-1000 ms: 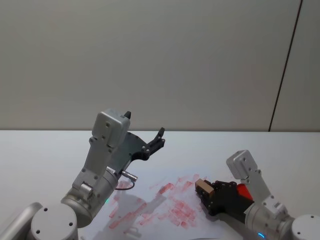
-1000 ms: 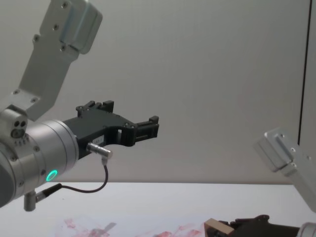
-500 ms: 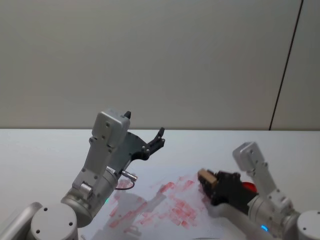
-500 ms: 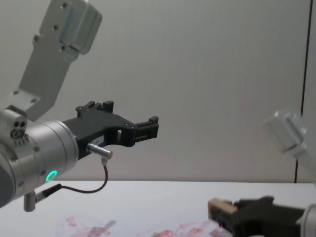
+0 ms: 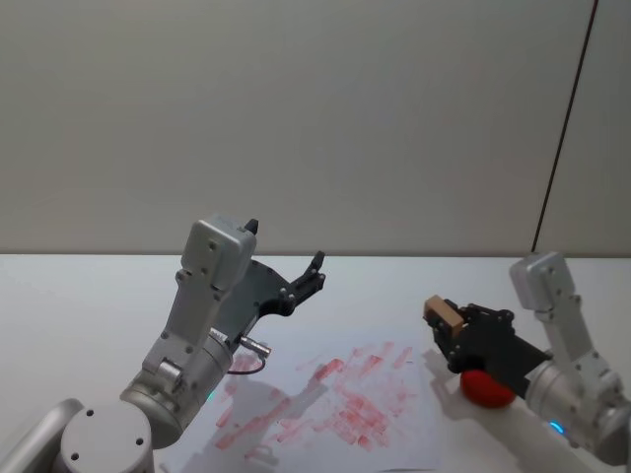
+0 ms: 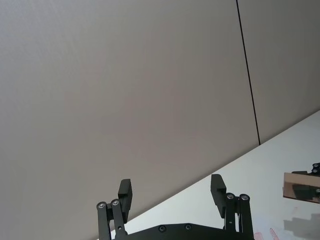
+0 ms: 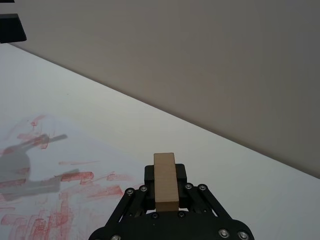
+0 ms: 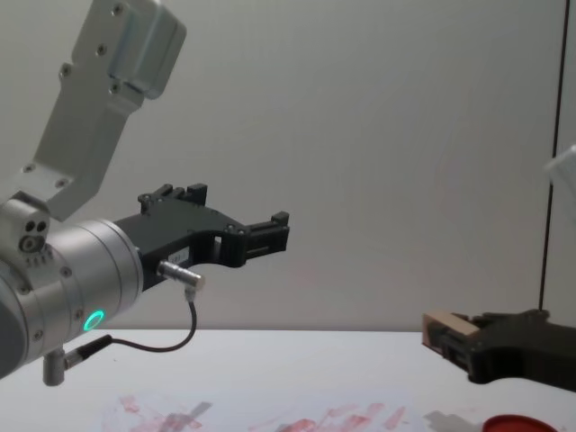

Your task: Use the one hand to pick up the stamp and affix it onto the A4 paper.

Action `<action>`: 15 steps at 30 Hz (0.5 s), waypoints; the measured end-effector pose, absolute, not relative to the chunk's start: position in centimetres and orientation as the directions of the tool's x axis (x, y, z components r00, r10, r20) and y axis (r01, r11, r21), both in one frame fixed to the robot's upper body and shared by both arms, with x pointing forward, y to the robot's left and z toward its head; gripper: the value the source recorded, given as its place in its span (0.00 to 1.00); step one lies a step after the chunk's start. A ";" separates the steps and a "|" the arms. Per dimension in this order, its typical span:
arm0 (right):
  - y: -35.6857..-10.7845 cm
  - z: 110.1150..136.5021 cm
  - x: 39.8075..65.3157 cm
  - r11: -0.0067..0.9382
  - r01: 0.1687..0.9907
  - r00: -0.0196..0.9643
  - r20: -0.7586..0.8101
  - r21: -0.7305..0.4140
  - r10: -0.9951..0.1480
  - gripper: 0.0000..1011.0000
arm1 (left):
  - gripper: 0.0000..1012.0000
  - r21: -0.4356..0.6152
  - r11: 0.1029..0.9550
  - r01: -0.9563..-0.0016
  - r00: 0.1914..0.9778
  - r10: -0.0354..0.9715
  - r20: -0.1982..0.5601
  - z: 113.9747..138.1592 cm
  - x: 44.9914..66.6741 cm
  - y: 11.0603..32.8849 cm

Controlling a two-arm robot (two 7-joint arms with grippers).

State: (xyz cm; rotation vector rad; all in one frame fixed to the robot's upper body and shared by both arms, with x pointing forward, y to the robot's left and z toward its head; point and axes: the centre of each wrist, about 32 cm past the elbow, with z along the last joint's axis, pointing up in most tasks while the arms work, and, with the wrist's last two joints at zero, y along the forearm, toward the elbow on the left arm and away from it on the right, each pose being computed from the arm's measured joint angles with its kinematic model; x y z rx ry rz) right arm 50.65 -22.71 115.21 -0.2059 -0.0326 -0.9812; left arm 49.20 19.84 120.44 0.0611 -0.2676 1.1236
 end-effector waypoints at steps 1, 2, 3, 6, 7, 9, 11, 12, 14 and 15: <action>-22.9 115.2 50.6 0.535 0.830 0.554 0.121 -0.159 -0.823 0.22 | 0.99 -0.086 0.434 -0.897 0.404 0.882 0.242 120.4 49.2 19.8; -23.2 115.2 50.5 0.530 0.832 0.550 0.121 -0.161 -0.826 0.22 | 0.99 -0.086 0.434 -0.897 0.404 0.882 0.242 120.4 49.2 19.8; -23.3 115.2 50.4 0.528 0.833 0.548 0.121 -0.164 -0.827 0.22 | 0.99 -0.086 0.434 -0.897 0.404 0.882 0.242 120.4 49.2 19.8; -23.7 115.1 50.1 0.520 0.837 0.542 0.122 -0.173 -0.832 0.22 | 0.99 -0.086 0.434 -0.897 0.404 0.882 0.242 120.4 49.2 19.8; -23.8 115.0 50.0 0.518 0.837 0.540 0.122 -0.176 -0.833 0.22 | 0.99 -0.086 0.434 -0.897 0.404 0.882 0.242 120.4 49.2 19.8; -24.2 114.9 49.8 0.511 0.840 0.535 0.123 -0.184 -0.836 0.22 | 0.99 -0.086 0.434 -0.897 0.404 0.882 0.242 120.4 49.2 19.8; -24.4 114.7 49.7 0.506 0.841 0.533 0.123 -0.192 -0.837 0.22 | 0.99 -0.086 0.434 -0.897 0.404 0.882 0.242 120.4 49.2 19.8; -24.5 114.6 49.6 0.502 0.842 0.529 0.123 -0.199 -0.839 0.22 | 0.99 -0.086 0.434 -0.897 0.404 0.882 0.242 120.4 49.2 19.8; -24.7 114.5 49.5 0.498 0.843 0.527 0.124 -0.204 -0.841 0.22 | 0.99 -0.086 0.434 -0.897 0.404 0.882 0.242 120.4 49.2 19.8; -24.8 114.3 49.4 0.493 0.844 0.524 0.124 -0.211 -0.843 0.22 | 0.99 -0.086 0.434 -0.897 0.404 0.882 0.242 120.4 49.2 19.8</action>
